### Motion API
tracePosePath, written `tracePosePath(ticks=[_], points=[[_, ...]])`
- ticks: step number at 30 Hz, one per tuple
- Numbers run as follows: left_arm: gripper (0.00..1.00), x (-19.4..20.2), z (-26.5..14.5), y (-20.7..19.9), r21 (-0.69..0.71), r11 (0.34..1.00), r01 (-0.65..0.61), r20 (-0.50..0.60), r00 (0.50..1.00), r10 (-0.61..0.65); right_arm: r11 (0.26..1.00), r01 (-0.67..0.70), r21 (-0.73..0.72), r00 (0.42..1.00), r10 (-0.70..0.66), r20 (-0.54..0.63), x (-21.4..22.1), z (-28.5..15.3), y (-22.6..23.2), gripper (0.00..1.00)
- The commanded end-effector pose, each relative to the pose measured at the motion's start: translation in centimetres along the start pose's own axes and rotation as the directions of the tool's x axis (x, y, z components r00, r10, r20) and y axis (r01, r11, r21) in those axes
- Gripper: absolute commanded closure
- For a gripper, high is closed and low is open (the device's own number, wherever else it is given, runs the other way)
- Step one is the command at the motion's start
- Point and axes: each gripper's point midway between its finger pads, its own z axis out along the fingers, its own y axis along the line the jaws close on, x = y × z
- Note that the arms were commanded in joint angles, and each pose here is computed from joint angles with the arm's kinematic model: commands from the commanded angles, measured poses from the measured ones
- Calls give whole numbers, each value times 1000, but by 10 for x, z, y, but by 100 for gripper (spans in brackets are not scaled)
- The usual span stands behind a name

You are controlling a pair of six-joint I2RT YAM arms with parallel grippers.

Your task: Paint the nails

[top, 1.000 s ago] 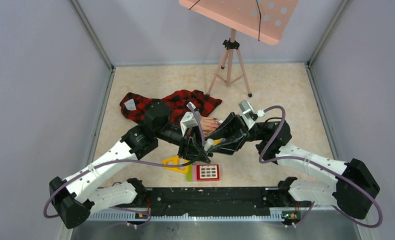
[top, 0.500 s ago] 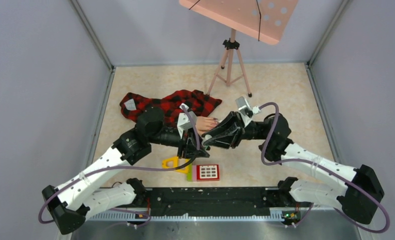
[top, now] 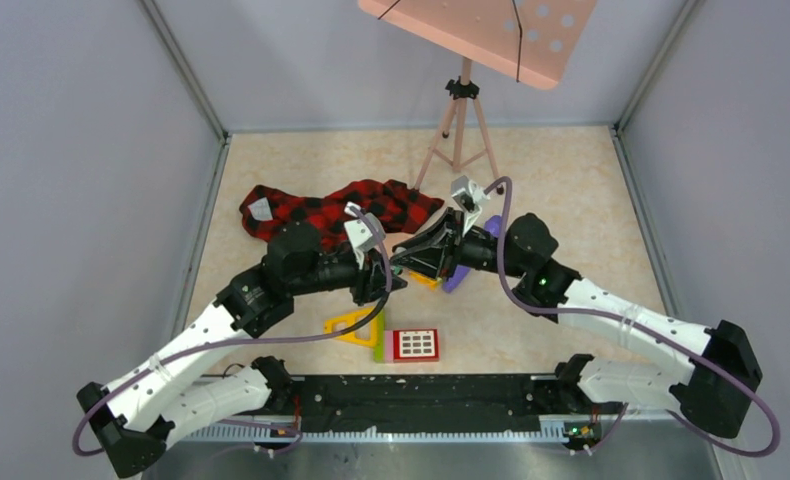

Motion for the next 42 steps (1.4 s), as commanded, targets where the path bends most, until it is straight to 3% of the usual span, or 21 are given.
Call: tracePosePath(ticks=[1, 5, 7, 11, 12, 18, 21, 25, 30, 37, 42], points=[[100, -45, -2, 19, -113, 991, -74, 153, 984, 91, 993, -86, 76, 990, 94, -108, 34, 6, -10, 100], [97, -46, -4, 20, -124, 990, -72, 156, 983, 91, 991, -64, 117, 994, 74, -81, 26, 2, -15, 100], [75, -48, -5, 23, -147, 987, -64, 164, 982, 89, 987, -41, 155, 997, 51, -61, 21, -3, -19, 100], [12, -50, -8, 24, -156, 986, -55, 176, 981, 83, 962, -2, 271, 1000, 9, -24, 8, -18, -31, 100], [5, -51, -8, 21, -145, 988, -59, 180, 980, 85, 951, 4, 310, 1000, 0, -13, 6, -23, -37, 100], [1, -54, -13, 19, -147, 987, -60, 185, 979, 87, 870, 52, 489, 998, -57, -5, -3, -51, -61, 100], [1, -58, -24, 39, -274, 962, 3, 199, 978, 53, 817, 88, 570, 996, -91, -23, -5, -64, -74, 100], [1, -50, -49, 75, -440, 894, 85, 188, 982, -1, 636, 170, 753, 984, -150, -95, 1, -90, -118, 100], [1, -5, -92, 142, -671, 711, 211, 190, 976, -111, 418, 241, 876, 967, -174, -184, 12, -107, -165, 100], [1, 16, -123, 160, -778, 589, 220, 186, 975, -118, 300, 225, 927, 972, -138, -191, 27, -126, -234, 100], [1, 19, -124, 161, -783, 586, 209, 177, 978, -113, 208, 222, 953, 970, -142, -196, 33, -145, -279, 100]])
